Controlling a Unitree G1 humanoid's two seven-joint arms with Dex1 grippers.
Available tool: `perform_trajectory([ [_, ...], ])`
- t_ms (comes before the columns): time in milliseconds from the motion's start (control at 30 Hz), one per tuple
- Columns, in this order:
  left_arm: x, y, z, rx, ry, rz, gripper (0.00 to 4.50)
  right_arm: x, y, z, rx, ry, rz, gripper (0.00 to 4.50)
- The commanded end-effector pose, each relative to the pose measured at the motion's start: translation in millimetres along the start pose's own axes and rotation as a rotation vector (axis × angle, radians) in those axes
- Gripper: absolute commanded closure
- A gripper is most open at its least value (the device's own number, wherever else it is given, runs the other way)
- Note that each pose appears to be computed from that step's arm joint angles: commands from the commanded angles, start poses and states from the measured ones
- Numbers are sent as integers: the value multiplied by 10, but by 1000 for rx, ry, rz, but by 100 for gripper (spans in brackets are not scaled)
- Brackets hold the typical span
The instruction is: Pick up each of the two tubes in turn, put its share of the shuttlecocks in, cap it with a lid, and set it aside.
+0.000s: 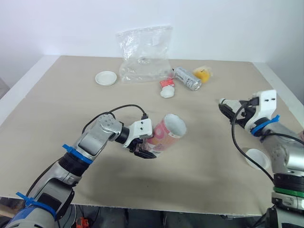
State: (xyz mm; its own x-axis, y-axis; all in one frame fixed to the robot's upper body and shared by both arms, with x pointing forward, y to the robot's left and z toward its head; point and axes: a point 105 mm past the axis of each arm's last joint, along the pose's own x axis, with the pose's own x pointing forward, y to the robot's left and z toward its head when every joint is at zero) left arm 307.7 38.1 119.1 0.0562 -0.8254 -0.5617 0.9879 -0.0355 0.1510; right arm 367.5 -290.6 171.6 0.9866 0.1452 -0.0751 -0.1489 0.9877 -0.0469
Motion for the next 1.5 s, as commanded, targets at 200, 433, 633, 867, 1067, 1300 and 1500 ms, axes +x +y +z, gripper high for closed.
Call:
perform_trajectory([
  [200, 10, -40, -53, -9, 24, 3, 109, 192, -184, 40, 43, -28, -44, 5],
  [433, -7, -42, -69, -15, 28, 11, 109, 345, -274, -27, 96, -8, -67, 5],
  [633, -7, -49, -73, -20, 27, 17, 109, 460, -236, -53, 129, 6, -52, 5],
  [867, -15, -45, -81, -26, 27, 25, 109, 573, -180, -28, 130, 12, -30, 5],
  [1067, -19, -49, -91, -31, 28, 31, 109, 623, -182, -43, 135, 21, -39, 5],
  [1300, -27, -40, -101, -36, 30, 37, 109, 671, -138, -71, 135, 30, -37, 5],
  [1500, -35, -31, -111, -38, 32, 41, 109, 714, -131, -50, 134, 16, -67, 110],
])
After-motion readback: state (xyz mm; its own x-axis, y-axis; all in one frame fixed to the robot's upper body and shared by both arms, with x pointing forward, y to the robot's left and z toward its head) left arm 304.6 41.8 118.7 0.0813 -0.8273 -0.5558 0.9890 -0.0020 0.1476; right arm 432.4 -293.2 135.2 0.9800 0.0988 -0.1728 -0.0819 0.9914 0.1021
